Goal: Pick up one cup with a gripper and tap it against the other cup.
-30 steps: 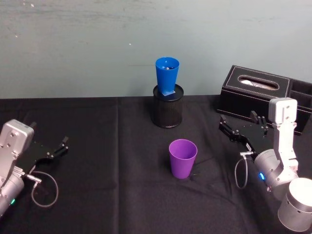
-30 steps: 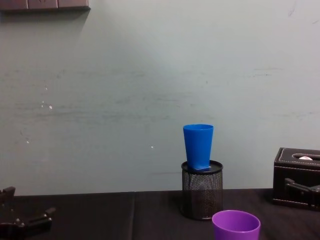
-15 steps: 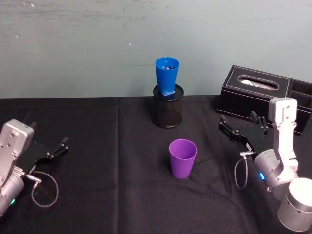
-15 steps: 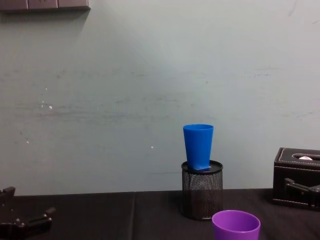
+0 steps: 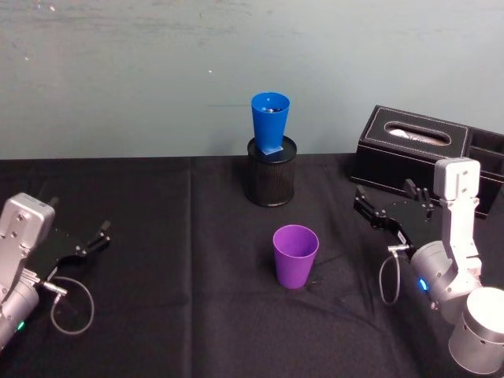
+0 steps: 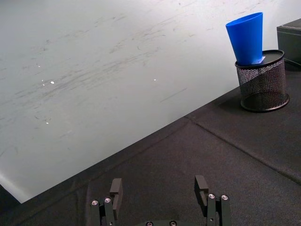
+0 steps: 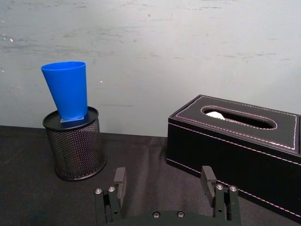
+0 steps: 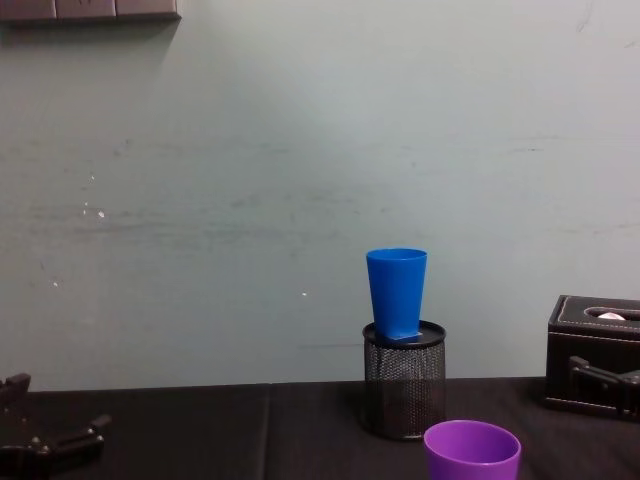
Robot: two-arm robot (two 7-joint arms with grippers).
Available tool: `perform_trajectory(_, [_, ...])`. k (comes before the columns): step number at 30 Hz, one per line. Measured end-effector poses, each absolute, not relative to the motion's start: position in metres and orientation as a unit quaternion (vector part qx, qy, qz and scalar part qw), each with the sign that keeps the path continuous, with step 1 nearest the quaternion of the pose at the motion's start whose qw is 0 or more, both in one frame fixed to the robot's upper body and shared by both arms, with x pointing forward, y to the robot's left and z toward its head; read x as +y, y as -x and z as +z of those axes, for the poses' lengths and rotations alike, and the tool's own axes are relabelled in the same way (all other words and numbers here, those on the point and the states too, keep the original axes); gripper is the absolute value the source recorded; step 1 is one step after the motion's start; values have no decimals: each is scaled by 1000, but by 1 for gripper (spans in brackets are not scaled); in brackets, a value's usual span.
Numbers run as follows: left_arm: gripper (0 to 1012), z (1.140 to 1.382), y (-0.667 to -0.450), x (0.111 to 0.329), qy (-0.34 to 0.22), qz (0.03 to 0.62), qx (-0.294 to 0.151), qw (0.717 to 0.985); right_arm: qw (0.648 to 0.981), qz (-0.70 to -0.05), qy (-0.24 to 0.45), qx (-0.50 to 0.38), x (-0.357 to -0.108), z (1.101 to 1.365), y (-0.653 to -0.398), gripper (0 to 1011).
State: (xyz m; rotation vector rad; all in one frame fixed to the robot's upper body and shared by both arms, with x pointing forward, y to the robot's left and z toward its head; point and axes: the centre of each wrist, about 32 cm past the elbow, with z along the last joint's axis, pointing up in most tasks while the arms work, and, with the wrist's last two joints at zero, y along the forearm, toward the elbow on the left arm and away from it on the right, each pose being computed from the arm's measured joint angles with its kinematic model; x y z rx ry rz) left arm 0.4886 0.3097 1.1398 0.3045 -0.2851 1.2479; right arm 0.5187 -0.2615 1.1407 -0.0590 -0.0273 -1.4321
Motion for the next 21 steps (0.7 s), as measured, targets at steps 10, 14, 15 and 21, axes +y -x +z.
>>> perform_trajectory(10, [1000, 1140, -489, 310, -141, 580, -132, 791, 754, -656, 27, -13, -262, 1141, -519, 1002])
perform_trajectory(14, [1000, 1140, -489, 310, -141, 580, -132, 791, 754, -656, 27, -13, -262, 1141, -519, 1002])
perform_trajectory(15, [1000, 1140, -489, 310, -142, 580, -132, 791, 754, -656, 27, -13, -262, 1141, -519, 1002])
perform_trajectory(21, [1000, 1140, -489, 310, -141, 580, -132, 791, 754, -656, 27, -13, -262, 1141, -519, 1002])
